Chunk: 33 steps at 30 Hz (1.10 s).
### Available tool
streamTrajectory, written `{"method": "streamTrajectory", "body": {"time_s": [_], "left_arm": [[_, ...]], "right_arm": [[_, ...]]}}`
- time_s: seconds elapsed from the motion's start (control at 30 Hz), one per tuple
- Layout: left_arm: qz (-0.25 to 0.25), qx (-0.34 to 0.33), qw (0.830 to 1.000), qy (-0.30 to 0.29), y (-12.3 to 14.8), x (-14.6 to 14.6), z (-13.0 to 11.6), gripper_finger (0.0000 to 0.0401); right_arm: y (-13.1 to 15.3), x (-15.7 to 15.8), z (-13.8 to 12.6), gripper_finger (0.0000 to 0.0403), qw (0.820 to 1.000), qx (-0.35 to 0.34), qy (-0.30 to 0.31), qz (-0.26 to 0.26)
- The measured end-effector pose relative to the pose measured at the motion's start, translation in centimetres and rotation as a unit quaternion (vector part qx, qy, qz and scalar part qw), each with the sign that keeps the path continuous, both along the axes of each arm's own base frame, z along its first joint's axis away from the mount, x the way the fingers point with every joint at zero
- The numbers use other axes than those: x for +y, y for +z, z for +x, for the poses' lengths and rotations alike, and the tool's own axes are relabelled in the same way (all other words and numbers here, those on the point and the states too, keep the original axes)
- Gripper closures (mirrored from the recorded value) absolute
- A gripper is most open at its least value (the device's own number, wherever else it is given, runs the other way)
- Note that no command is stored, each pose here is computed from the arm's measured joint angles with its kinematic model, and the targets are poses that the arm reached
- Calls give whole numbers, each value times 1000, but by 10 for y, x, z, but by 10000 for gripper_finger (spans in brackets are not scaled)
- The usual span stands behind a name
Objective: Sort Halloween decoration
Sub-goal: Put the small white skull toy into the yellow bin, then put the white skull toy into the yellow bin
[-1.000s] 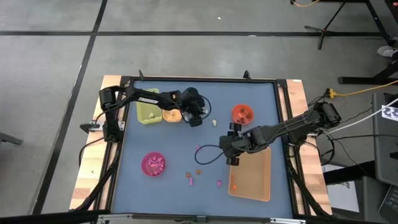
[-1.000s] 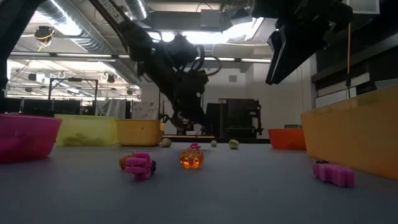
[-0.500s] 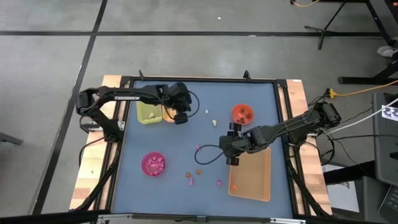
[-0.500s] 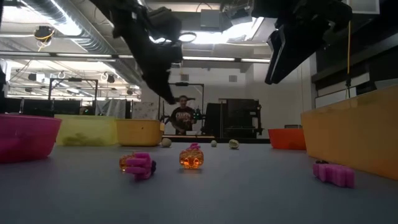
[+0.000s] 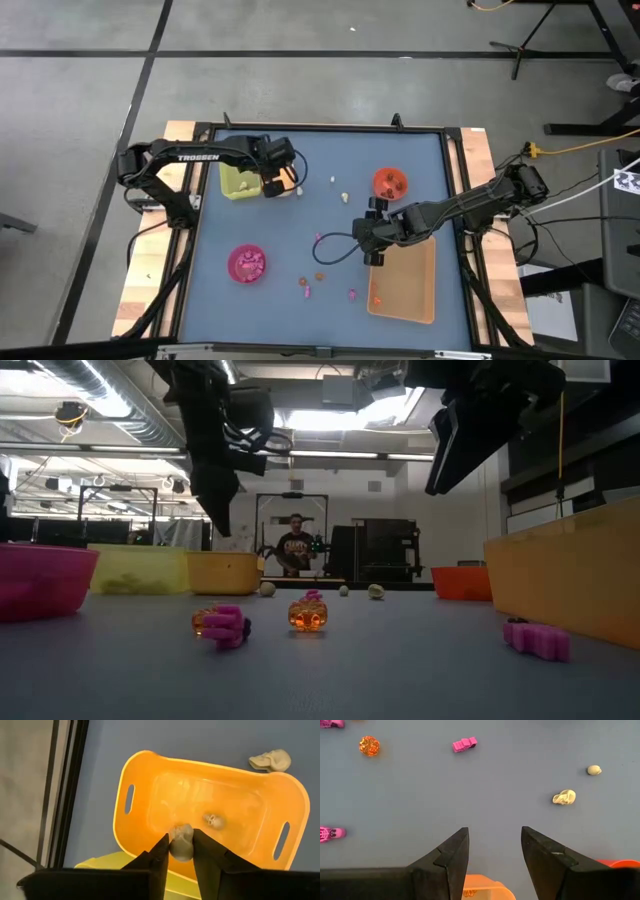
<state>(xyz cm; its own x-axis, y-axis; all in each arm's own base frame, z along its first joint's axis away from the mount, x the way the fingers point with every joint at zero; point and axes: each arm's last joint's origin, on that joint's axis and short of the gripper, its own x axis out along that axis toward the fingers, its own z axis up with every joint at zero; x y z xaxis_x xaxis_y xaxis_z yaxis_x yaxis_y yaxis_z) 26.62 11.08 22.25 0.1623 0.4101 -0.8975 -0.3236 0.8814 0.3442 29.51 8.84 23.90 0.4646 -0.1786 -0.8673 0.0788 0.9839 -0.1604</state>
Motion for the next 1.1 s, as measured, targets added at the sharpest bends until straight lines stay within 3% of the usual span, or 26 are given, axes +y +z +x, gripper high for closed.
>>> {"method": "streamTrajectory", "body": {"time_s": [0.4,0.6,0.83,0.93,1.1], "left_arm": [[-1,-1,1000,3,0,0,0,270],[-4,-5,1000,8,0,0,0,264],[-55,-40,998,7,6,-7,-1,264],[-57,-59,997,1,17,-17,-5,264],[-55,-103,993,-9,45,-40,-21,264]], "right_arm": [[0,0,0,223,1000,0,0,0],[1,2,5,223,1000,-23,0,8],[9,5,17,223,995,-98,0,24],[11,4,21,223,991,-131,-28,-5],[10,-6,28,223,972,-185,-137,-53]]}}
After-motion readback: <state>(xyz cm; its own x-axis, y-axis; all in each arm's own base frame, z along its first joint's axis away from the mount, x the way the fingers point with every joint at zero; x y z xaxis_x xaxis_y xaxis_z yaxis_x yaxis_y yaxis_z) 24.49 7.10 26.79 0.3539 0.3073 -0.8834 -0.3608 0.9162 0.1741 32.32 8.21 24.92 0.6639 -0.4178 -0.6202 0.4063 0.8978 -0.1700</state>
